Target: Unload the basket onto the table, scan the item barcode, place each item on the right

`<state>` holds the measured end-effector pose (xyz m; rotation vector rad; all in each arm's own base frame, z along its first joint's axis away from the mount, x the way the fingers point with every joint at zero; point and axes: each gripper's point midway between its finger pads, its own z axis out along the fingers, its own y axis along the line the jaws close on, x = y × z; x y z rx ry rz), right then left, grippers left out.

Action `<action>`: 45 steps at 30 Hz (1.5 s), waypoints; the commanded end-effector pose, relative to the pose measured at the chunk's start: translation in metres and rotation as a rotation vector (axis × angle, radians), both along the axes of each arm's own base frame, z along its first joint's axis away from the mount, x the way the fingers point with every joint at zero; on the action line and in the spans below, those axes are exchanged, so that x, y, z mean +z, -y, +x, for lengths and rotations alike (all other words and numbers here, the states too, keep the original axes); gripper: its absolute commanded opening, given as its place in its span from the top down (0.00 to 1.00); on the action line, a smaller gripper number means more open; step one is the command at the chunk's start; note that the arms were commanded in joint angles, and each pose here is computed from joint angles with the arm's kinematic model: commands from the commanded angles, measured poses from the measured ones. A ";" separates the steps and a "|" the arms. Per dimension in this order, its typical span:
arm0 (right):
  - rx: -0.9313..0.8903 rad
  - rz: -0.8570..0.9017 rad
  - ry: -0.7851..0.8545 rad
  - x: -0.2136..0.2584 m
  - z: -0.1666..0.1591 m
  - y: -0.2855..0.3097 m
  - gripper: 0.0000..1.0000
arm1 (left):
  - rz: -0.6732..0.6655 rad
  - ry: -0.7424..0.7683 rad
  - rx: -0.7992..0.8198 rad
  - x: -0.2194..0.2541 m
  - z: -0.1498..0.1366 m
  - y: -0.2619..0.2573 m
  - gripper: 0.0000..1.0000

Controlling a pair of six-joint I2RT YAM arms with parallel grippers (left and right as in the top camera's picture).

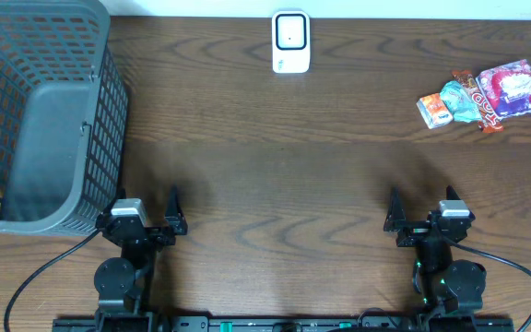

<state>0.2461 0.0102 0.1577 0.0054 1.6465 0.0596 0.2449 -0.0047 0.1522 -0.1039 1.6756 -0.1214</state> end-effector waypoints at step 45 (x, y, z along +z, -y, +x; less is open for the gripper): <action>0.008 -0.007 0.001 -0.001 0.000 -0.002 0.01 | 0.105 -0.047 0.003 -0.015 -0.001 -0.004 0.02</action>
